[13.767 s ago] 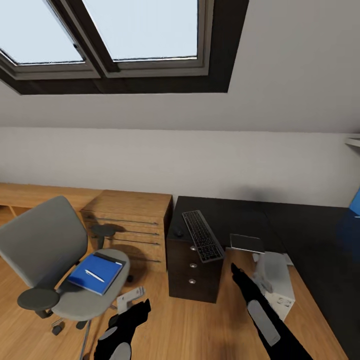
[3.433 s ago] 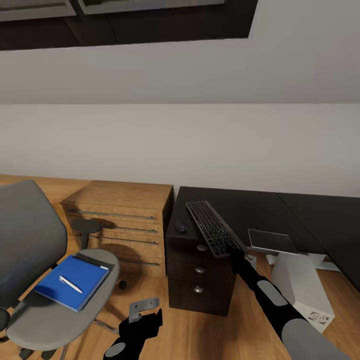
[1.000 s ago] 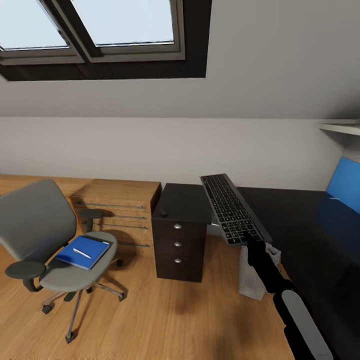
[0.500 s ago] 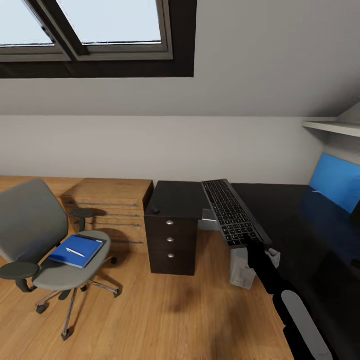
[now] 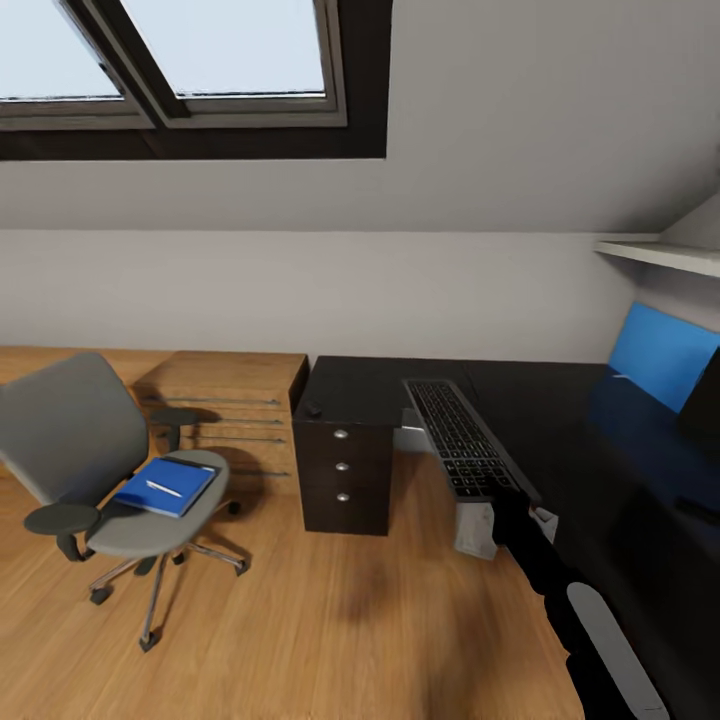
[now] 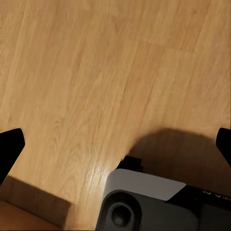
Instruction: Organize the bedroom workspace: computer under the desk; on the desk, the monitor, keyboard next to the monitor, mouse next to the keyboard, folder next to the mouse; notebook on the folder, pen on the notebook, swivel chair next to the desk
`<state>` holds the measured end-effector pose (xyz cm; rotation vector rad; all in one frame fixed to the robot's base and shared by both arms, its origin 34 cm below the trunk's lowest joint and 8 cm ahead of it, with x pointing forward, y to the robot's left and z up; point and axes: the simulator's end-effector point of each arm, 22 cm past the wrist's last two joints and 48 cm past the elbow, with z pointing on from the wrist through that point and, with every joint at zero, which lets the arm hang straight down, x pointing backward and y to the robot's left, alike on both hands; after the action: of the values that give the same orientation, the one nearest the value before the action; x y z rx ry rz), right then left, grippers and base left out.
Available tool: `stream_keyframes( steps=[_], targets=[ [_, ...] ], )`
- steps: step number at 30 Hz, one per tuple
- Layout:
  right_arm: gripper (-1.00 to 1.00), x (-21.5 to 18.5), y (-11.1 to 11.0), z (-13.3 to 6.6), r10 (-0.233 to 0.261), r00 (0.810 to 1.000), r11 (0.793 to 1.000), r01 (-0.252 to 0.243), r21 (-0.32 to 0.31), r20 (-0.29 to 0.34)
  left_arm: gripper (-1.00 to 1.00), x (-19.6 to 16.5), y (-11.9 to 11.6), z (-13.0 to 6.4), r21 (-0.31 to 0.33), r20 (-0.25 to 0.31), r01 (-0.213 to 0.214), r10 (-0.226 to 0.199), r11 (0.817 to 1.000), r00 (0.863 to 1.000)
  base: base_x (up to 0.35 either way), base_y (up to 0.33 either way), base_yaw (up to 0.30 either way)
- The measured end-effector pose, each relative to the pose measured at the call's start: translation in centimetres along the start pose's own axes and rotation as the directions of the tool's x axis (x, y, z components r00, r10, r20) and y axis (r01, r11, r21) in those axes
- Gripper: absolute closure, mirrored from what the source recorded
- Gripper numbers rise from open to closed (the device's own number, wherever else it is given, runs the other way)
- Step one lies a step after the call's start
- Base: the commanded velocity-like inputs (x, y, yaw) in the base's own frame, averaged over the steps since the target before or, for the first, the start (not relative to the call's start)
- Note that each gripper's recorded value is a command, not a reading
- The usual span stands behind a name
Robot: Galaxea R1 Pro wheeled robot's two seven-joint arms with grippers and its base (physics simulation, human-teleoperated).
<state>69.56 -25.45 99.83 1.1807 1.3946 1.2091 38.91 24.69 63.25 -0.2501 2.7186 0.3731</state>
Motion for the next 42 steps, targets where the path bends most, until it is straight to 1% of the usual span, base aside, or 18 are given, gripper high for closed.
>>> stream_keyframes(
  steps=[13,14,16,17,20,25,27,31,35,38,39,41,42],
  targets=[
    [1.00,-0.2,1.5,-0.4,0.000,1.000,1.000,0.000,-0.003,0.007,-1.00,-0.3,0.6,-1.4,-0.003,-0.001,-0.003,0.003,1.000,1.000,-0.336,-0.107,0.000],
    [1.00,-1.0,1.4,-0.5,-0.008,0.999,1.000,0.008,0.003,0.033,-1.00,-0.3,0.7,-1.5,-0.005,-0.001,-0.002,0.002,1.000,1.000,-0.336,-0.126,0.000],
    [1.00,-1.5,1.5,-0.6,-0.004,0.999,1.000,0.004,0.007,0.054,-1.00,-0.3,0.8,-1.7,-0.005,-0.002,-0.001,0.001,1.000,1.000,-0.336,-0.123,0.000],
    [1.00,-1.9,1.4,-0.7,-0.003,0.998,1.000,0.002,0.012,0.069,-1.00,-0.5,1.0,-1.7,-0.009,-0.003,0.007,-0.007,1.000,1.000,-0.336,-0.121,0.000],
    [1.00,-2.2,1.1,-0.8,0.001,0.997,1.000,-0.003,0.025,0.077,-1.00,-0.8,1.6,-1.8,-0.020,-0.006,0.033,-0.033,0.999,0.999,-0.336,-0.120,-0.067],
    [1.00,-2.3,0.8,-0.9,0.002,0.997,0.999,-0.006,0.040,0.080,-1.00,-0.8,2.0,-2.2,-0.025,-0.012,0.043,-0.043,0.999,0.999,-0.336,-0.119,-0.159],
    [1.00,-2.3,0.2,-1.0,0.004,0.997,0.998,-0.008,0.056,0.081,-1.00,-0.8,2.1,-2.3,-0.026,-0.014,0.043,-0.044,0.999,0.999,-0.333,-0.105,-0.176],
    [1.00,-2.2,-2.0,-1.1,0.008,0.997,0.995,-0.016,0.103,0.080,-1.00,-0.6,2.2,-2.3,-0.028,-0.018,0.046,-0.046,0.999,0.999,-0.205,-0.050,-0.180],
    [1.00,-2.2,-2.9,-1.1,0.010,0.997,0.993,-0.020,0.119,0.080,-1.00,-0.5,2.2,-2.2,-0.030,-0.022,0.046,-0.047,0.998,0.999,-0.048,-0.011,-0.146],
    [1.00,-2.2,-2.8,-1.1,0.011,0.997,0.993,-0.021,0.115,0.081,-1.00,-0.4,2.3,-2.2,-0.032,-0.023,0.047,-0.048,0.998,0.999,-0.012,-0.003,-0.045],
    [1.00,-2.1,-2.2,-1.0,0.012,0.997,0.994,-0.020,0.103,0.080,-1.00,-0.5,2.4,-2.2,-0.034,-0.020,0.052,-0.053,0.998,0.998,-0.005,-0.001,-0.019],
    [1.00,-1.8,-1.4,-0.9,0.017,0.997,0.996,-0.023,0.085,0.077,-1.00,-0.9,2.6,-2.1,-0.038,-0.006,0.073,-0.073,0.997,0.997,-0.003,-0.001,-0.009],
    [1.00,-1.5,-1.2,-0.9,0.025,0.997,0.996,-0.031,0.078,0.074,-1.00,-1.3,2.7,-2.0,-0.039,0.010,0.091,-0.091,0.995,0.996,-0.001,0.000,-0.004]
  ],
)
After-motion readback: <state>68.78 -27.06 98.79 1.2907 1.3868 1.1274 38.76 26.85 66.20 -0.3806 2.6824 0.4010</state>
